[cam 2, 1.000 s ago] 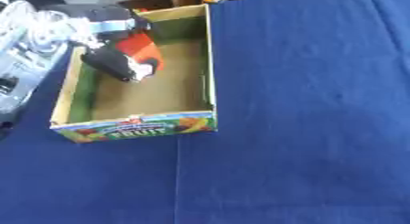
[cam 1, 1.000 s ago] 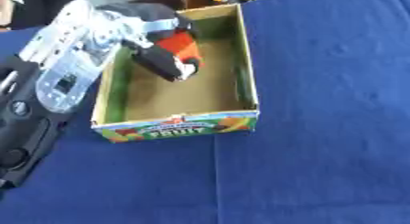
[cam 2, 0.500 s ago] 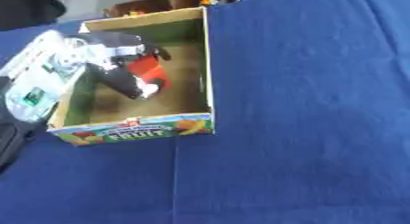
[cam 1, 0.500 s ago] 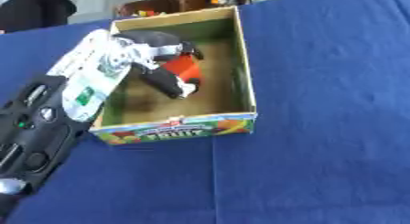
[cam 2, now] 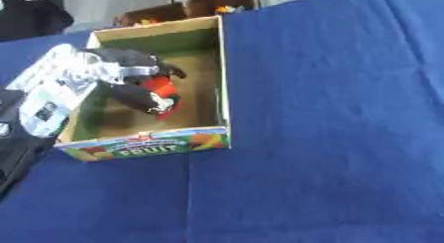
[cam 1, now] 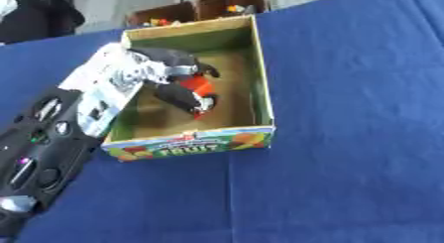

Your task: Pick up objects on the table and place them in the box.

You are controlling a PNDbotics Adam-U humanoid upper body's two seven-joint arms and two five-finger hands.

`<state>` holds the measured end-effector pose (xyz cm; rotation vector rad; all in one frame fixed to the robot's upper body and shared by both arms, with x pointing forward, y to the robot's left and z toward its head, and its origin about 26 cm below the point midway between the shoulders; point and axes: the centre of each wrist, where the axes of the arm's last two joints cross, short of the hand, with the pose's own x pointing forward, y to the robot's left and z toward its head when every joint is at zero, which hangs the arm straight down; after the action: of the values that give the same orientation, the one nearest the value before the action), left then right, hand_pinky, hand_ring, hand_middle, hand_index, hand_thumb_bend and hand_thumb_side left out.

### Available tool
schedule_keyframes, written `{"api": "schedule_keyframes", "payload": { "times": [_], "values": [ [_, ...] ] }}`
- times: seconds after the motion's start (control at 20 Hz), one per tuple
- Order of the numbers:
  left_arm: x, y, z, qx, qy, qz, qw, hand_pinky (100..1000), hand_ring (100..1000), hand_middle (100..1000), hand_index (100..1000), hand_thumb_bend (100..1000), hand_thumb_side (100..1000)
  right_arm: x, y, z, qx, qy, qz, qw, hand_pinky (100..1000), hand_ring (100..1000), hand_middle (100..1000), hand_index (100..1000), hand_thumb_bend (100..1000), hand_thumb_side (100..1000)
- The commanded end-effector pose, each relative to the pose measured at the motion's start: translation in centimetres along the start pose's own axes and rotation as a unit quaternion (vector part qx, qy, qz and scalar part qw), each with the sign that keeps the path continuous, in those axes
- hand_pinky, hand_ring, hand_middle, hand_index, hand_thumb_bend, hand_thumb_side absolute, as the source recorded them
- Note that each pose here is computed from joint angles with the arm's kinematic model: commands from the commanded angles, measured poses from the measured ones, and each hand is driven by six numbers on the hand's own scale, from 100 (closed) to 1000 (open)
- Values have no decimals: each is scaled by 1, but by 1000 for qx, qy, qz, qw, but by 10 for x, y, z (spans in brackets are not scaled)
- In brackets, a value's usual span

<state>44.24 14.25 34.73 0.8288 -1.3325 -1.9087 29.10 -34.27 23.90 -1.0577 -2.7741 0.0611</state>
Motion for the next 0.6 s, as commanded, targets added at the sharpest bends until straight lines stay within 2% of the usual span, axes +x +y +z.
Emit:
{"api": "schedule_keyframes", "payload": {
  "times": [0.05, 0.1, 0.15, 0.25, 0.4, 0.6],
  "values": [
    [-3, 13, 12, 16, 12, -7, 1000, 734, 931, 910, 1000, 100, 1000, 4, -2, -7, -5, -13, -4, 1000, 574, 650, 463, 639, 100, 900],
    [-2, 14, 13, 20, 13, -7, 1000, 798, 983, 938, 1000, 100, 1000, 4, -2, -7, -5, -13, -4, 1000, 574, 651, 463, 639, 100, 900],
    [-2, 15, 15, 25, 14, -6, 1000, 837, 1000, 951, 1000, 100, 1000, 4, -2, -6, -5, -13, -4, 1000, 574, 651, 463, 639, 100, 900],
    [1, 18, 19, 36, 13, -5, 999, 984, 1000, 986, 1000, 100, 1000, 4, -2, -6, -5, -12, -4, 1000, 574, 650, 462, 639, 100, 901],
    [5, 26, 29, 70, -5, 5, 998, 1000, 1000, 997, 1000, 100, 1000, 4, -2, -6, -6, -11, -4, 1000, 574, 650, 462, 638, 100, 903],
    [11, 44, 58, 166, -19, 1, 986, 1000, 1000, 968, 1000, 100, 1000, 4, -3, -5, -9, -10, -2, 1000, 574, 651, 463, 638, 100, 902]
  ]
}}
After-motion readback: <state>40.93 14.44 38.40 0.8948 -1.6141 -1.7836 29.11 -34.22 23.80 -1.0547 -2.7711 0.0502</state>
